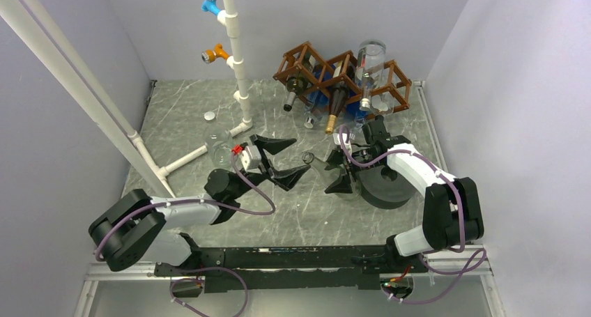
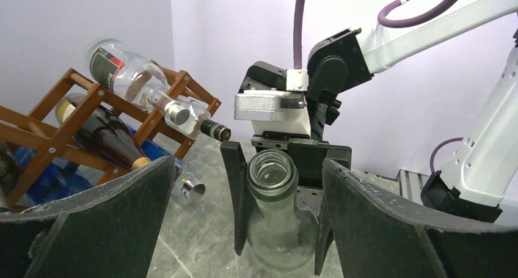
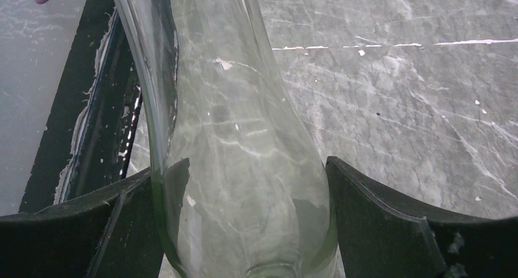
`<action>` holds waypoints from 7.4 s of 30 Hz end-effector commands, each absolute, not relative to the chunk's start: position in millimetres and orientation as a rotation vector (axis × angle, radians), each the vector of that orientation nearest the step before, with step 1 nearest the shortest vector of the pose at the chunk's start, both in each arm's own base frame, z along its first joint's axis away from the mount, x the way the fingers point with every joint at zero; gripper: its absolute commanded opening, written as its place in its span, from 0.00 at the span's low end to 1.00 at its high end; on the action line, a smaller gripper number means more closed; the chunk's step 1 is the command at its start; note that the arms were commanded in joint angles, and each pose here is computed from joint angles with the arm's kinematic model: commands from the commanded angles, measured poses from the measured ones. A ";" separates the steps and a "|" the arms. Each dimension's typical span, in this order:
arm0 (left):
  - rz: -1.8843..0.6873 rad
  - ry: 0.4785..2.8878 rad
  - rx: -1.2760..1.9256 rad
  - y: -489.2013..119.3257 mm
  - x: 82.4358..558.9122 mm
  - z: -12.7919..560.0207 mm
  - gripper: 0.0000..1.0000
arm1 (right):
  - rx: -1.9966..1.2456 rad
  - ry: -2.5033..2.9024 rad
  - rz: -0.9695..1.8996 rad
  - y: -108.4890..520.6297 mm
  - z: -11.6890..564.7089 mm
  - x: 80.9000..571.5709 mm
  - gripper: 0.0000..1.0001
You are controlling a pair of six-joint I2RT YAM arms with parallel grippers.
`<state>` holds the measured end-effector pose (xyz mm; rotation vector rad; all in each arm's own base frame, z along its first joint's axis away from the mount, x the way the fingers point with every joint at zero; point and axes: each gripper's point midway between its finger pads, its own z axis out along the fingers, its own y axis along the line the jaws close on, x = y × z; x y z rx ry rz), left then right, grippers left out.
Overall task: Take the wine bottle off the wine rack
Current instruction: Place the wine bottle at the center of the board.
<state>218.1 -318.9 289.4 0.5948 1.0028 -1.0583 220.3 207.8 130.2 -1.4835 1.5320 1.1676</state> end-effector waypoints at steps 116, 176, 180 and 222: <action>-0.477 1.387 0.407 -234.1 445.6 396.2 0.00 | -1.347 1.389 1.024 175.7 215.9 231.2 1.00; -0.304 1.412 0.351 -161.5 449.8 403.5 0.00 | -1.348 1.391 1.026 175.3 212.5 231.2 1.00; -0.296 1.410 0.347 -158.5 450.1 404.6 0.00 | -1.349 1.389 1.026 175.5 213.0 231.1 1.00; -0.152 1.327 0.192 -86.9 454.9 457.6 0.00 | -1.352 1.385 1.026 175.3 213.0 230.5 1.00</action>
